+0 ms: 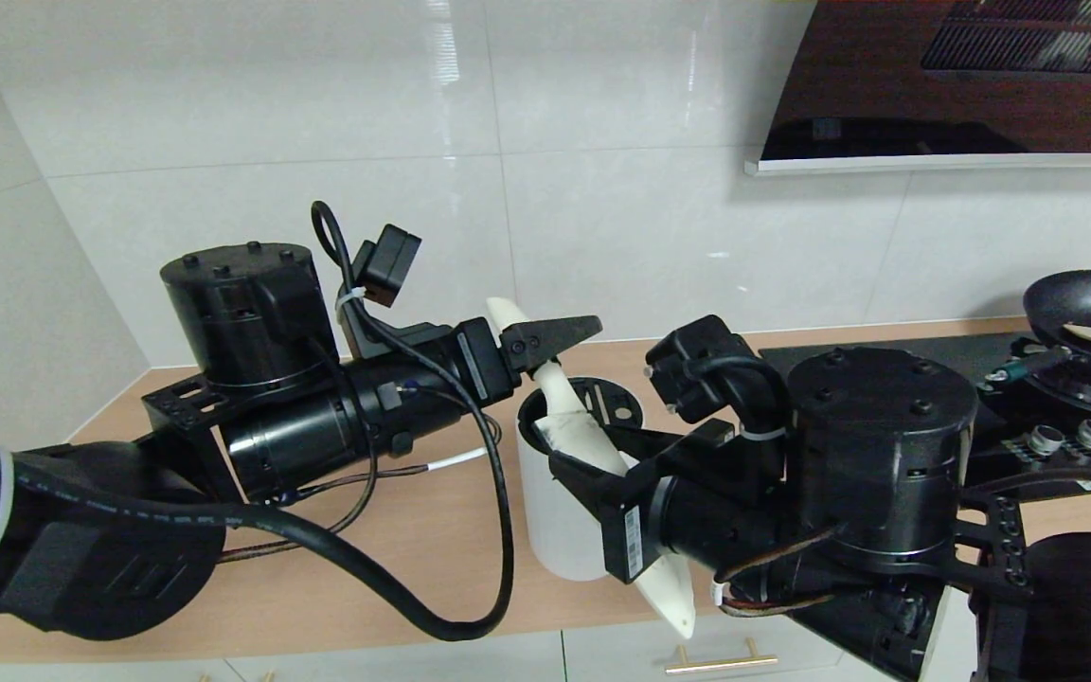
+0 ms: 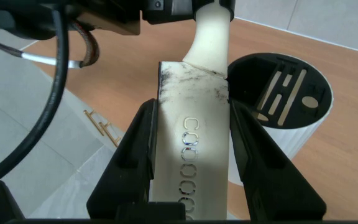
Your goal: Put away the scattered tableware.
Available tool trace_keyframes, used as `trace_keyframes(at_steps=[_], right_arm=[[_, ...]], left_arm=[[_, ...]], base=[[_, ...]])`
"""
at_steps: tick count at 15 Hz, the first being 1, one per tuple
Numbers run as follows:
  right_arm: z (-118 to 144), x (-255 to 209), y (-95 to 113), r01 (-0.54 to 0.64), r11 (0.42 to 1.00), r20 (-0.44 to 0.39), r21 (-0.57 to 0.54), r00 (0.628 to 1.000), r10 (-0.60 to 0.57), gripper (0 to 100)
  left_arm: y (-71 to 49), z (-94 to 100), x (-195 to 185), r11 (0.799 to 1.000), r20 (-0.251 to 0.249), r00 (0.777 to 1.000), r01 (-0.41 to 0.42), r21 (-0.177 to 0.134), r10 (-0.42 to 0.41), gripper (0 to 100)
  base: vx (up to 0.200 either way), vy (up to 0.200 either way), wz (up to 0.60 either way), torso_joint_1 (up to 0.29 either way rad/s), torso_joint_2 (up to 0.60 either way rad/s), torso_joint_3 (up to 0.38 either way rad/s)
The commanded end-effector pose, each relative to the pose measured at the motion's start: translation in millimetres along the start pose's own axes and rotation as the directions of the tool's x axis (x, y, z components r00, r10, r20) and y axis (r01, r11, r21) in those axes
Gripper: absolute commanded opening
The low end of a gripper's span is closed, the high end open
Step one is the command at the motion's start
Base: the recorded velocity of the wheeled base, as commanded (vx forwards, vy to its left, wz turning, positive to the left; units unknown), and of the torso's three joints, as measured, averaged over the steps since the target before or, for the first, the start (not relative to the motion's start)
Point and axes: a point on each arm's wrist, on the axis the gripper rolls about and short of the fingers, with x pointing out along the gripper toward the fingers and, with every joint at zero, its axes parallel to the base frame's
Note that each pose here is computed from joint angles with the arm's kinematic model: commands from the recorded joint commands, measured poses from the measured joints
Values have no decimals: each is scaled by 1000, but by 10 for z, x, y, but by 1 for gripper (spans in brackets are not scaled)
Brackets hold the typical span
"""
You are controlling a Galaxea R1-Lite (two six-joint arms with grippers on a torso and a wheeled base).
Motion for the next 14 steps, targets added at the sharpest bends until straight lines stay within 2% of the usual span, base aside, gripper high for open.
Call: trace_keyframes(at_steps=[1, 2, 3, 6, 14], right_arm=[[-12, 7, 2, 0, 1000, -4, 1, 1000, 0, 0], [-12, 7, 2, 0, 1000, -4, 1, 1000, 0, 0], [-12, 7, 2, 0, 1000, -4, 1, 1000, 0, 0], [-12, 7, 1, 1, 1000, -3, 1, 1000, -1, 0], [-2, 0, -5, 27, 1000, 3, 0, 1000, -27, 0]], left_arm=[[2, 0, 2, 1000, 3, 1000, -3, 0, 3, 100], [5, -2, 5, 1000, 4, 1000, -4, 1, 4, 100], [11, -7, 11, 1000, 3, 1000, -5, 1, 5, 0], [36, -28, 28, 1000, -5, 1000, -11, -3, 11, 0], [13, -9, 10, 1000, 3, 1000, -5, -2, 5, 0]], base=[[0, 0, 0, 0, 0, 0], [0, 0, 0, 0, 0, 0], [0, 0, 0, 0, 0, 0], [0, 0, 0, 0, 0, 0], [0, 0, 0, 0, 0, 0]])
